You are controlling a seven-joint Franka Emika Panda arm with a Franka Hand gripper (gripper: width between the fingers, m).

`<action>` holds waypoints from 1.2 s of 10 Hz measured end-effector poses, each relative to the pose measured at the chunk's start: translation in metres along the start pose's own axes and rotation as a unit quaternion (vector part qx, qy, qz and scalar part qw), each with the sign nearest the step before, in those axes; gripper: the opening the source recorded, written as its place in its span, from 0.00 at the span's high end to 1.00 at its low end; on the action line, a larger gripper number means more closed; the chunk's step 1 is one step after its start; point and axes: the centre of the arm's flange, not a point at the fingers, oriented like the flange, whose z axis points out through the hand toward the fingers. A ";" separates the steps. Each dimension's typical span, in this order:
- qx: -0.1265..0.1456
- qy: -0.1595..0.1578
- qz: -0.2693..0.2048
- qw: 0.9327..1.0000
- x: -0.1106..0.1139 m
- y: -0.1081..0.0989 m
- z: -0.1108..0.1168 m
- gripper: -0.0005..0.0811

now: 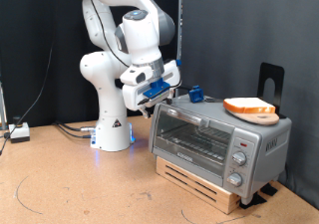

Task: Make a piece of toast with the oven

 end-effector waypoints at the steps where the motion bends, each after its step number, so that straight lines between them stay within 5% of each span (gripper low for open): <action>1: 0.001 0.003 0.002 1.000 0.001 -0.003 0.004 0.00; 6: -0.008 0.006 0.031 0.999 0.008 -0.008 0.013 0.00; 12: -0.059 0.062 0.100 0.991 0.055 0.039 0.011 0.00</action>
